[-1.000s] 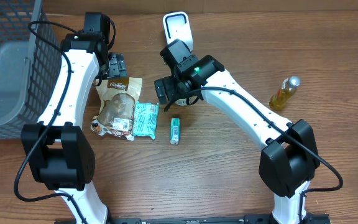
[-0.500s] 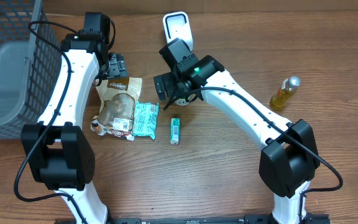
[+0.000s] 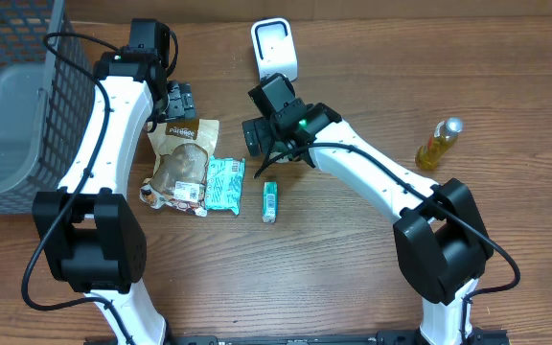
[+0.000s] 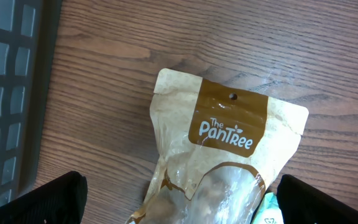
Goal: Scan the item barcode
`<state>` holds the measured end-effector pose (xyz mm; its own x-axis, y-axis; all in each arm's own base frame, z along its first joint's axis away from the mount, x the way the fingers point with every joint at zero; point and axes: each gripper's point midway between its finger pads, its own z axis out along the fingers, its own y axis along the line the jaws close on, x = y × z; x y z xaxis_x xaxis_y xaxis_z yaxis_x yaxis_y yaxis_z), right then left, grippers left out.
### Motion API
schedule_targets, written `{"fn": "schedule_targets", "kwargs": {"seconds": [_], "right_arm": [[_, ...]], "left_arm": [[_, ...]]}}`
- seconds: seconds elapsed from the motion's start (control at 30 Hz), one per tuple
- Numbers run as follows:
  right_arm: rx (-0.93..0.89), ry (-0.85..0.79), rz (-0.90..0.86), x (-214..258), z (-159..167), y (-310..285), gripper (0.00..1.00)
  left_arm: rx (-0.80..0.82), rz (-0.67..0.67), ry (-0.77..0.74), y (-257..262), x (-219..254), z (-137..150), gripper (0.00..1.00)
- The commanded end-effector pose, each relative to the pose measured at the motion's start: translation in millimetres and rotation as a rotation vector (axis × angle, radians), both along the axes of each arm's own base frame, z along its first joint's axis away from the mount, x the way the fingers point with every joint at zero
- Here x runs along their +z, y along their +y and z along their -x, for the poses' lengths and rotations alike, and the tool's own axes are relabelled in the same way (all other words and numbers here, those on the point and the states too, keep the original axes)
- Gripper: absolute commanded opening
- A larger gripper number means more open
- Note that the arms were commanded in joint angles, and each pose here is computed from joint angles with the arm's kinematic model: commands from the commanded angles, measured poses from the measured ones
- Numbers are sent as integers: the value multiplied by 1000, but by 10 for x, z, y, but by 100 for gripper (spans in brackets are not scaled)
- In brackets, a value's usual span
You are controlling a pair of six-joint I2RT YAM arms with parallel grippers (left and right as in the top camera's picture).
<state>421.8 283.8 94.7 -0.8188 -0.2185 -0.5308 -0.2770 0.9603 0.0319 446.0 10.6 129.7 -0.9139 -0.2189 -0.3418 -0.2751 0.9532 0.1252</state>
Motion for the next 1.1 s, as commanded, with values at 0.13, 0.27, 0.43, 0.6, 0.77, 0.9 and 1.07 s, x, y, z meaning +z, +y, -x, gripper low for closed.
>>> {"fn": "schedule_targets", "kwargs": {"seconds": [0.13, 0.27, 0.43, 0.6, 0.77, 0.9, 1.07], "right_arm": [[-42, -27, 33, -81, -68, -173, 100], [-43, -37, 26, -74, -93, -160, 100], [-44, -37, 26, -73, -96, -163, 100], [-44, -40, 22, -68, -103, -155, 100], [-13, -2, -14, -95, -36, -80, 100], [-18, -2, -2, -145, -52, -93, 100], [-23, 18, 23, -318, -59, -107, 98]], "left_arm": [[0, -12, -18, 4, 63, -29, 99], [0, -12, -18, 4, 63, -29, 100], [0, -12, -18, 4, 63, -29, 100], [0, -12, -18, 4, 63, -29, 100], [0, -12, -18, 4, 63, -29, 99], [0, -12, -18, 4, 63, -29, 100], [0, -12, -18, 4, 63, -29, 100]]}}
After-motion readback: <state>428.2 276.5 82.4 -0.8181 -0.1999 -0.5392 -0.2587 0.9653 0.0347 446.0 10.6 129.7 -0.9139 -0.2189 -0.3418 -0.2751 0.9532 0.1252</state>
